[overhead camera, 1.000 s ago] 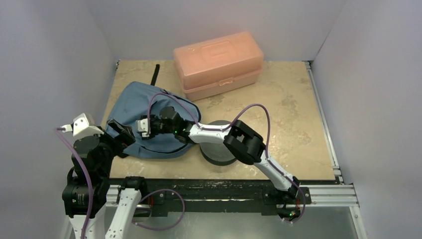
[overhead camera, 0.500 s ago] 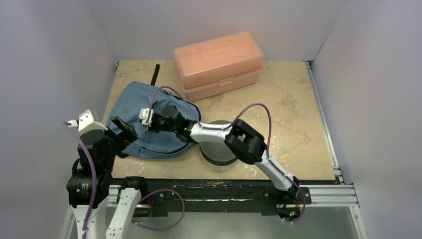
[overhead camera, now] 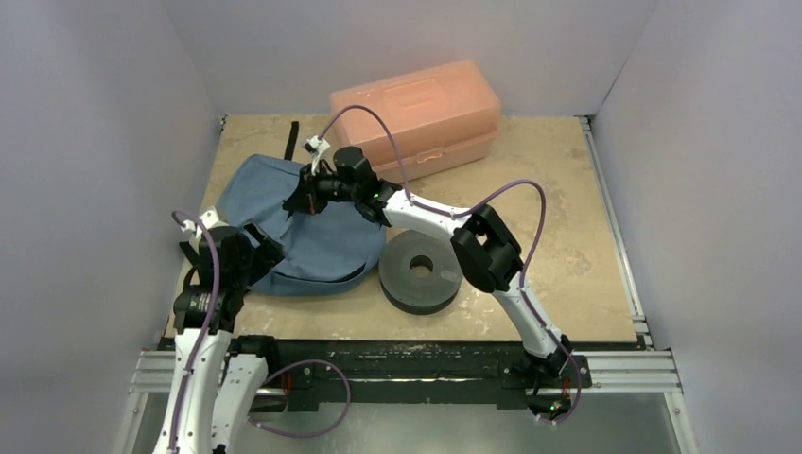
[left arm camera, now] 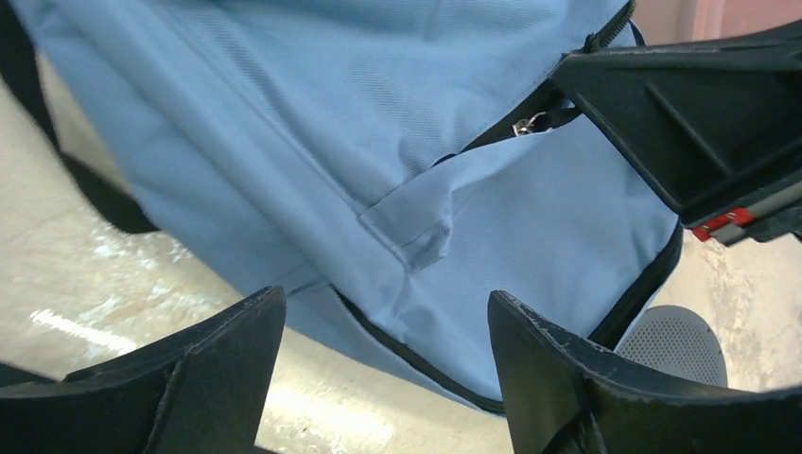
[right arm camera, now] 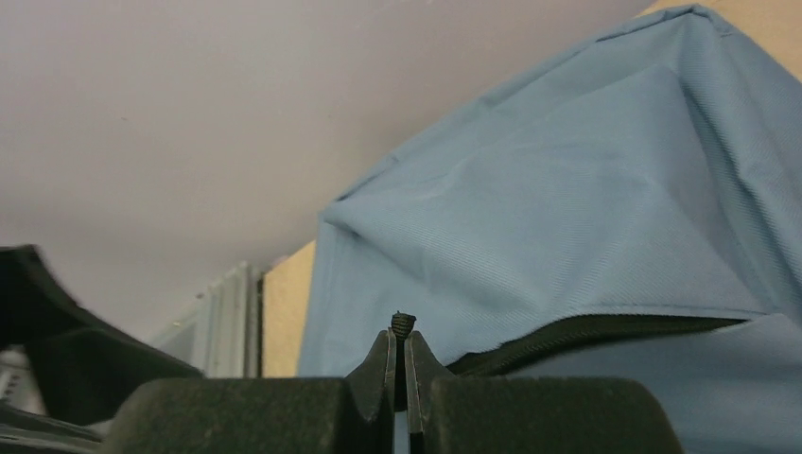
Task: Pack the student bag
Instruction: Zip the student bag at the center of the board.
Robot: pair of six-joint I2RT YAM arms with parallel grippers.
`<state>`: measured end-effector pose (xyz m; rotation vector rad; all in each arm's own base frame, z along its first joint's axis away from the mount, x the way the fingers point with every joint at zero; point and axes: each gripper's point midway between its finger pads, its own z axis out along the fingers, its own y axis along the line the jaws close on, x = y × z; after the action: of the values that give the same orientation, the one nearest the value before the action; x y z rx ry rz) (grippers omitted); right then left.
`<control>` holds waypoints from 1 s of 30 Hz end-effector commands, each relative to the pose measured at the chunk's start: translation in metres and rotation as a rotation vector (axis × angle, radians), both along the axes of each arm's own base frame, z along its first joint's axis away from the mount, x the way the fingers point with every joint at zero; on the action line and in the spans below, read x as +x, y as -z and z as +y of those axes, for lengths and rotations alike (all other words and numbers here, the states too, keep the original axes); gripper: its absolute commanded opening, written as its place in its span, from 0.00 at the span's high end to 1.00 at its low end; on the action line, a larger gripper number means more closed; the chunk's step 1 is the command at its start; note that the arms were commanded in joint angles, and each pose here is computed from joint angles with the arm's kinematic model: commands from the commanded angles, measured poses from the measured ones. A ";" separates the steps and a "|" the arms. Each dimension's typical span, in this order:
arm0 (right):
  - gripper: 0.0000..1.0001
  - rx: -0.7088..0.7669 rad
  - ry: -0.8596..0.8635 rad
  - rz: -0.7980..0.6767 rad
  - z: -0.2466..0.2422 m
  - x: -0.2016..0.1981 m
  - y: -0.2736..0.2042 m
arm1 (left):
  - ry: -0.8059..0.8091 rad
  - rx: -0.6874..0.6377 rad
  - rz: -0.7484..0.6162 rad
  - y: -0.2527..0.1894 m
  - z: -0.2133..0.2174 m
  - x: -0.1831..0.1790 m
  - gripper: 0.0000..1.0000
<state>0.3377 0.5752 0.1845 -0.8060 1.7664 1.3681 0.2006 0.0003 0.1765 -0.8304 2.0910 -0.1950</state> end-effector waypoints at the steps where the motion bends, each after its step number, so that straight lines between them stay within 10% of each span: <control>1: 1.00 0.104 -0.049 0.071 0.006 -0.013 -0.064 | 0.178 0.057 -0.172 -0.029 -0.015 0.046 0.17; 7: 1.00 0.124 -0.055 0.076 0.011 -0.010 -0.074 | 0.377 0.165 -0.051 -0.013 -0.023 0.075 0.09; 21: 1.00 0.149 0.124 0.034 0.014 0.026 -0.091 | 0.376 0.233 0.215 0.043 -0.003 0.076 1.00; 30: 1.00 0.121 0.444 -0.110 0.002 0.103 -0.096 | 0.468 0.232 0.266 0.064 -0.010 0.059 1.00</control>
<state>0.3688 0.6052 0.1893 -0.5935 1.9090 1.2740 0.2838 -0.0069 0.1346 -0.2941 2.3581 -0.0854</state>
